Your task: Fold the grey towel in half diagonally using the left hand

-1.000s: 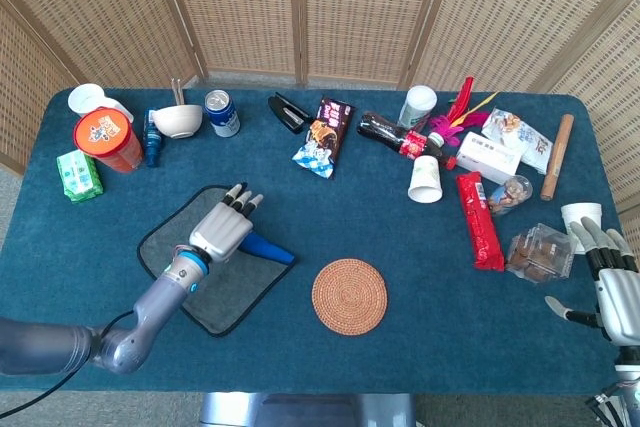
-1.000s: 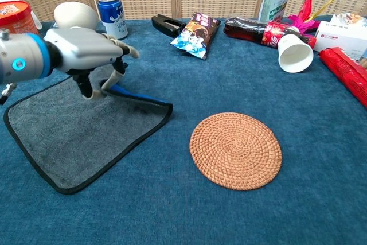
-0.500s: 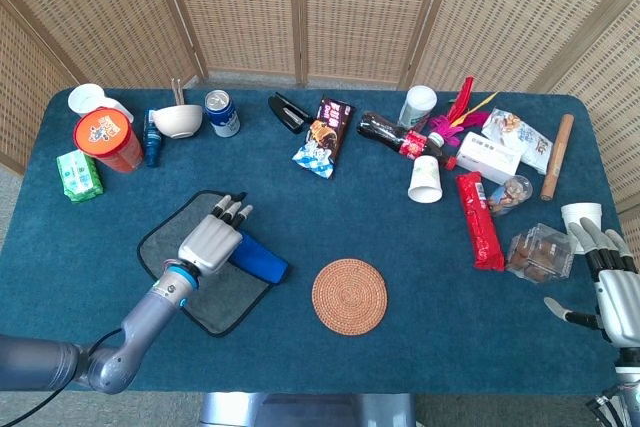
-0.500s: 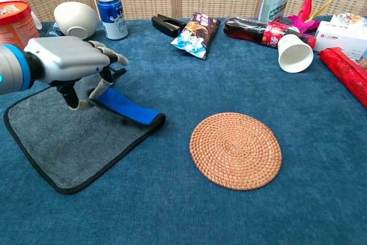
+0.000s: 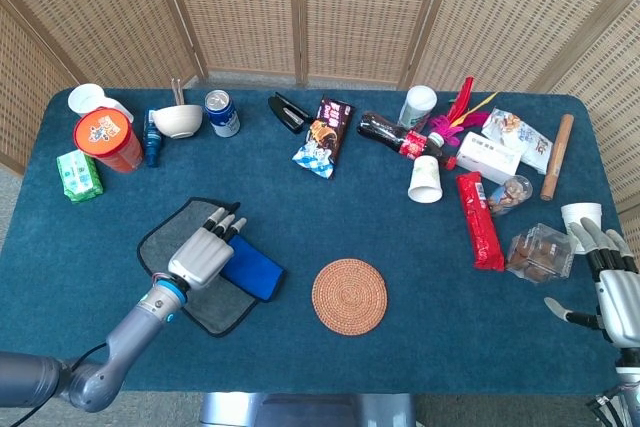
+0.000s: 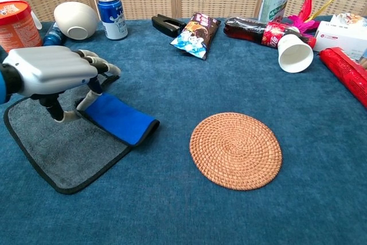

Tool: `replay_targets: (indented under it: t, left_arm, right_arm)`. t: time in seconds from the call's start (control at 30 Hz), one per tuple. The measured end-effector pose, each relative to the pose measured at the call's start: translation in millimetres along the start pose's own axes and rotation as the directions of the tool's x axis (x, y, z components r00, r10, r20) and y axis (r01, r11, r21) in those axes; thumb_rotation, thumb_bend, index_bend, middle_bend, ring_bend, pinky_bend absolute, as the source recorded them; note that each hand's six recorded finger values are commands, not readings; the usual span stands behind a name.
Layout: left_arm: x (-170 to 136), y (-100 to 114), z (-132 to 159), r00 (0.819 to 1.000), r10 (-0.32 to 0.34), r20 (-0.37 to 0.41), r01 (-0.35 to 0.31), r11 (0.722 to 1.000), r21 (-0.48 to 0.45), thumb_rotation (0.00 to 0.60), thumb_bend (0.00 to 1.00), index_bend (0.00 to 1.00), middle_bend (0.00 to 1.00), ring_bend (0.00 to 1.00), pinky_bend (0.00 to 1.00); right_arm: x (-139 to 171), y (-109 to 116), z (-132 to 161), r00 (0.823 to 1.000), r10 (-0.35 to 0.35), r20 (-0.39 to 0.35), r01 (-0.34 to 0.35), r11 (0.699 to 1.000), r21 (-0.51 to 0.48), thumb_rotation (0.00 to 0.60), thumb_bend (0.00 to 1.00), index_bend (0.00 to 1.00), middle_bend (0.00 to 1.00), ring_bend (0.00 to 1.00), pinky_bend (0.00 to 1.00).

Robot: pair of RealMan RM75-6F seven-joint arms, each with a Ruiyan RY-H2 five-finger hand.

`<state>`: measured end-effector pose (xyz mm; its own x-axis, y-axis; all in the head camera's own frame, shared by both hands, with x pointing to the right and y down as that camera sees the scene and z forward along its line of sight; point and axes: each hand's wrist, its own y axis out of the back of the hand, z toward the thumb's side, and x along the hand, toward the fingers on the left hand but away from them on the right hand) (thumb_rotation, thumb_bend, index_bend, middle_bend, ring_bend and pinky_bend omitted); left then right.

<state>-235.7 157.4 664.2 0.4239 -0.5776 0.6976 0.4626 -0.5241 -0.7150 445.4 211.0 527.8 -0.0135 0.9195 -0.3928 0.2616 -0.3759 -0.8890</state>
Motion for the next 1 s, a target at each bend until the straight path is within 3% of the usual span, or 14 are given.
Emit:
replay_targets:
  t: [1.0]
  left_arm:
    - [-43,-29,-19,0.998,0.024,0.054,-0.024,1.000,-0.006,0.600,0.58,0.60,0.00,0.00,0.01]
  right_arm:
    - [-2,-6,0,1.000,0.011,0.008,-0.012,1.000,0.016,0.584,0.00,0.00,0.00,0.00,0.00]
